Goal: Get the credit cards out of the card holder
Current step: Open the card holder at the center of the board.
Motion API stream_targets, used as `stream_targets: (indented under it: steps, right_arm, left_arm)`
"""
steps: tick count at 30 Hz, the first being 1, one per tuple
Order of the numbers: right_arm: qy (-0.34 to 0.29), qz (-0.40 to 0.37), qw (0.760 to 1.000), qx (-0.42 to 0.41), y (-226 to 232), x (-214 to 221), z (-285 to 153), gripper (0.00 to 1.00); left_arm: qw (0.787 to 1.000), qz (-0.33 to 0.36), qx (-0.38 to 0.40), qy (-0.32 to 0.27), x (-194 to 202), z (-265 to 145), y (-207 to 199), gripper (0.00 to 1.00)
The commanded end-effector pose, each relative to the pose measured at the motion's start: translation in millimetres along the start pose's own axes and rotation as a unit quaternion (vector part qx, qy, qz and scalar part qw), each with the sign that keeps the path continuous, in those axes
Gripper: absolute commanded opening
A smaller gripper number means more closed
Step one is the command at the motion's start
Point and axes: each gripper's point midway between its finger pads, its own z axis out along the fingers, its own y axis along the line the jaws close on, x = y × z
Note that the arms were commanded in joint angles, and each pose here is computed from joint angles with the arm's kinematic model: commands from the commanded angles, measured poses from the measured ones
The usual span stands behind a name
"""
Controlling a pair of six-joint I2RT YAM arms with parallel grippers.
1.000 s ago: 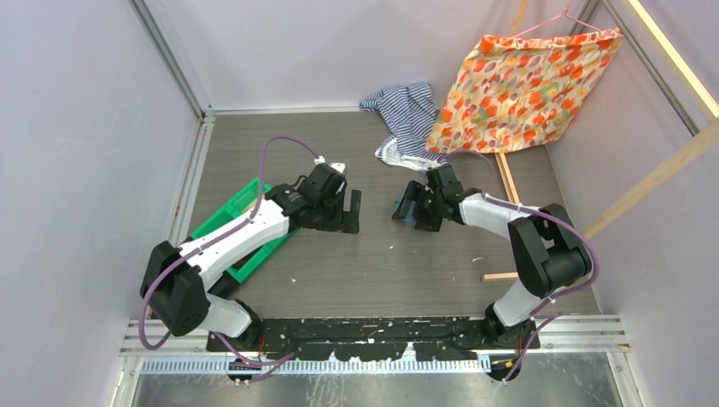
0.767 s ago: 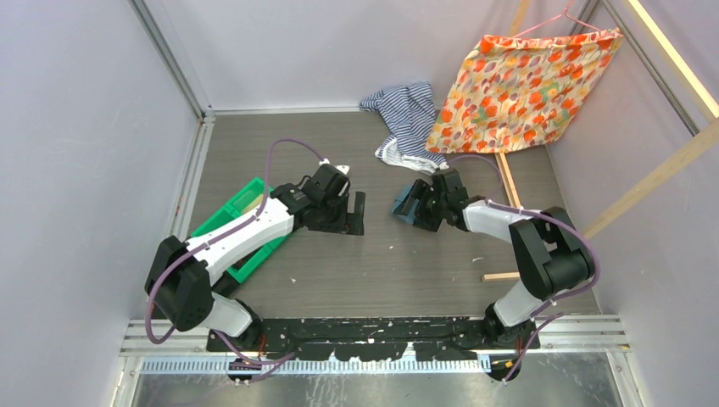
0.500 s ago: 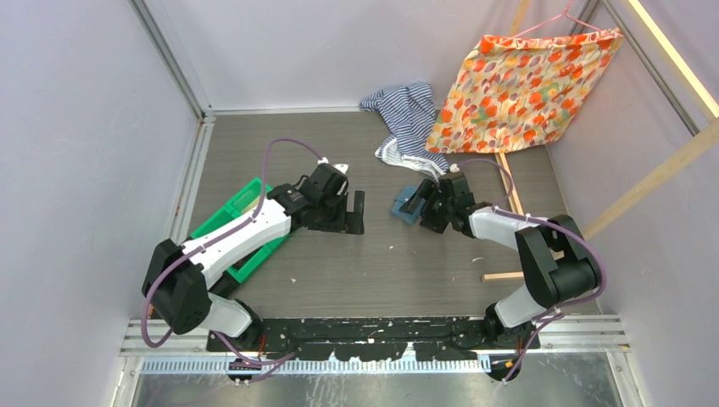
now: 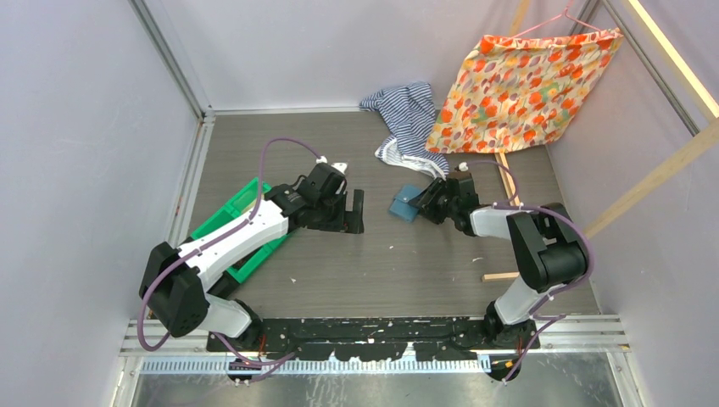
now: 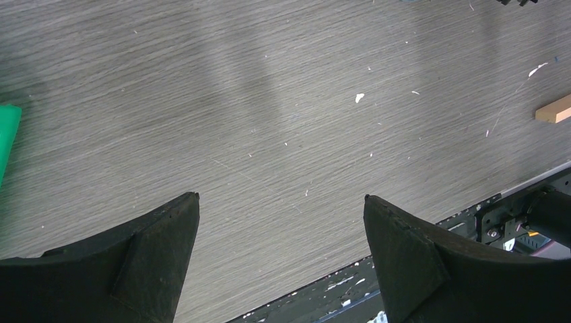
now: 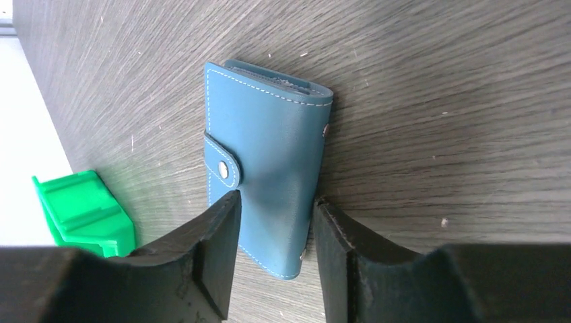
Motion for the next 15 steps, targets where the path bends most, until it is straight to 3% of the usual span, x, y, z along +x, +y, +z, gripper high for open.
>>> stream_targets:
  steps: [1, 5, 7, 8, 15]
  right_arm:
    - [0.003, 0.000, 1.000, 0.008, -10.4, 5.1, 6.1, 0.45]
    - [0.009, -0.002, 1.000, -0.001, -7.7, 5.6, 11.6, 0.24]
    - [0.015, -0.004, 1.000, -0.008, -4.4, 7.0, 10.7, 0.05]
    - [0.017, -0.007, 1.000, -0.010, -3.1, 7.0, 9.2, 0.01]
    - [0.039, -0.028, 0.998, -0.042, 17.1, 13.2, -18.9, 0.01]
  left_arm:
    - [0.999, -0.005, 0.015, -0.028, -16.4, -10.0, -8.7, 0.93]
    - [0.999, -0.008, 0.015, -0.028, -18.6, -10.0, -10.2, 0.92]
    - [0.999, -0.008, 0.017, -0.030, -20.6, -13.1, -11.5, 0.93]
    - [0.999, -0.007, 0.019, -0.034, -22.8, -15.2, -12.8, 0.93]
    - [0.997, 0.002, 0.046, -0.068, -44.8, -28.0, -28.0, 0.88]
